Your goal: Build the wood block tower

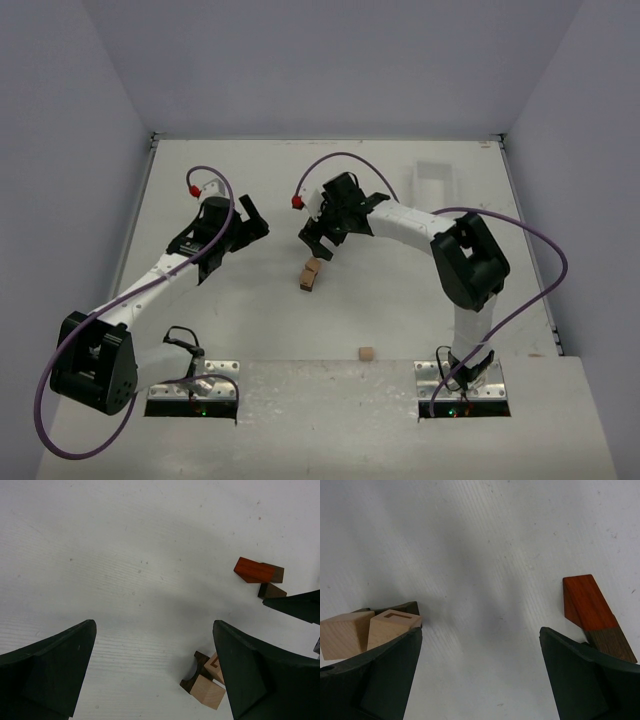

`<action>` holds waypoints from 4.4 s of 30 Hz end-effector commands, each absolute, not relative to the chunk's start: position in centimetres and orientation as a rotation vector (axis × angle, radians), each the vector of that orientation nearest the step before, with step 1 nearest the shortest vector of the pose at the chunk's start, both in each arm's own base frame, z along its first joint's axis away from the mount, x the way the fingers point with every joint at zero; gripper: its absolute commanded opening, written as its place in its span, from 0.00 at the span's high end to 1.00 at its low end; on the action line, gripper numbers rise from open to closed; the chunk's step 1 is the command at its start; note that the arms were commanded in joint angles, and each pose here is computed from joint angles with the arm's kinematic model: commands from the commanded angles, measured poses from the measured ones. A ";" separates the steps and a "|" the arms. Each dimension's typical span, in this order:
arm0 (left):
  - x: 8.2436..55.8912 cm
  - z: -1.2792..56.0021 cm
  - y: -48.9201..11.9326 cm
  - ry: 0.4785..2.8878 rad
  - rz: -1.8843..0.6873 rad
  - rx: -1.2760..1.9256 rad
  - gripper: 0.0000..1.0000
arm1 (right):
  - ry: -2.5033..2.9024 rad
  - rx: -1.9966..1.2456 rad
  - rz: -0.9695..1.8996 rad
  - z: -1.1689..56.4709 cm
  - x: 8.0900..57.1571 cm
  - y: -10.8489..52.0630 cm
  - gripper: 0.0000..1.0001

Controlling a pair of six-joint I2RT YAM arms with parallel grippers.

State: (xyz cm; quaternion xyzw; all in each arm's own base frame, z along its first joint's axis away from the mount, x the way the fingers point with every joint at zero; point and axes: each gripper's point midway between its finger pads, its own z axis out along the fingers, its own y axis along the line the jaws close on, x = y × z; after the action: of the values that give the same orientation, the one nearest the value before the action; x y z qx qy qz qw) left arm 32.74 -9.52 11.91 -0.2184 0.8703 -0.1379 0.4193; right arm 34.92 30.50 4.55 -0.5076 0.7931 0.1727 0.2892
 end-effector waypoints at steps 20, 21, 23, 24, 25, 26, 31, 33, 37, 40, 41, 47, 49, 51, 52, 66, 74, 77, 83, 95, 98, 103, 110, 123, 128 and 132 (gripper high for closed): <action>33.4 13.7 -9.8 2.112 -0.380 -0.526 0.00 | 2.050 -1.401 0.488 5.1 35.3 32.8 0.01; 33.4 13.6 -9.8 2.113 -0.379 -0.526 0.00 | 2.045 -1.403 0.490 5.3 35.3 32.9 0.01; 33.4 13.7 -9.9 2.114 -0.380 -0.522 0.00 | 2.038 -1.408 0.495 5.3 35.4 33.1 0.01; 33.3 13.6 -9.9 2.116 -0.383 -0.522 0.00 | 2.037 -1.410 0.496 5.2 35.4 33.1 0.01; 33.3 13.7 -9.9 2.115 -0.384 -0.520 0.00 | 2.035 -1.415 0.495 5.2 35.4 33.2 0.01; 33.3 13.7 -9.9 2.115 -0.384 -0.520 0.00 | 2.032 -1.416 0.494 5.3 35.5 33.2 0.01; 33.3 13.7 -9.9 2.115 -0.385 -0.520 0.00 | 2.014 -1.451 0.514 5.4 35.2 33.7 0.01; 33.3 13.7 -9.9 2.114 -0.386 -0.519 0.00 | 2.011 -1.451 0.511 5.5 35.3 33.8 0.01; 33.3 13.6 -9.9 2.114 -0.384 -0.518 0.00 | 2.001 -1.458 0.517 5.7 35.1 34.1 0.01; 33.3 13.6 -9.9 2.114 -0.385 -0.517 0.00 | 2.002 -1.464 0.517 5.7 35.1 34.1 0.01; 33.3 13.7 -10.0 2.112 -0.386 -0.515 0.00 | 2.001 -1.466 0.516 5.7 35.2 34.1 0.01; 33.4 13.6 -10.0 2.114 -0.390 -0.515 0.00 | 1.999 -1.460 0.473 5.9 36.0 34.2 0.01; 33.4 13.5 -10.1 2.116 -0.391 -0.514 0.00 | 1.996 -1.436 0.439 6.2 36.7 34.3 0.01; 33.4 13.5 -10.1 2.113 -0.394 -0.514 0.00 | 1.991 -1.380 0.387 7.2 37.9 34.1 0.01; 33.4 13.4 -10.1 2.115 -0.394 -0.513 0.00 | 1.988 -1.374 0.381 7.4 38.0 34.1 0.01; 32.2 8.9 -15.2 2.321 -0.437 -0.434 0.20 | 2.093 -0.581 -0.007 14.1 37.5 21.8 0.01; 30.5 6.4 -17.5 2.429 -0.398 -0.371 0.22 | 2.179 -0.378 0.012 10.2 29.9 15.7 0.01; 30.3 5.3 -17.5 2.458 -0.380 -0.380 0.20 | 2.170 -0.393 0.073 9.7 28.5 15.5 0.01; 29.9 4.3 -17.7 2.489 -0.363 -0.367 0.16 | 2.122 -0.426 0.128 10.6 27.4 15.5 0.01; 29.0 4.5 -18.0 2.498 -0.370 -0.324 0.06 | 2.113 -0.439 0.107 10.2 27.0 14.8 0.01; 28.9 4.6 -18.1 2.497 -0.372 -0.319 0.06 | 2.109 -0.433 0.108 10.4 27.0 14.7 0.01; 28.8 4.7 -18.2 2.497 -0.377 -0.319 0.06 | 2.099 -0.430 0.106 10.6 27.0 14.6 0.01; 28.6 5.0 -18.6 2.495 -0.391 -0.308 0.06 | 2.099 -0.428 0.105 10.5 26.8 14.5 0.01; 28.6 5.4 -18.5 2.489 -0.370 -0.305 0.06 | 2.090 -0.419 0.092 10.7 26.8 14.1 0.01; 28.6 5.6 -18.7 2.484 -0.379 -0.295 0.06 | 2.093 -0.430 0.089 10.5 26.8 14.2 0.01; 28.6 5.7 -18.9 2.482 -0.383 -0.279 0.06 | 2.099 -0.431 0.083 10.3 26.8 14.1 0.01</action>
State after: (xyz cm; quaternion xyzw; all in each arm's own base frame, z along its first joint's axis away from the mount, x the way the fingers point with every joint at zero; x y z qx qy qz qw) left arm 27.40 -17.69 3.31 -0.1126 0.9486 -0.1215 0.2698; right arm 26.06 14.15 9.35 -0.1856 0.8693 0.0390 0.4565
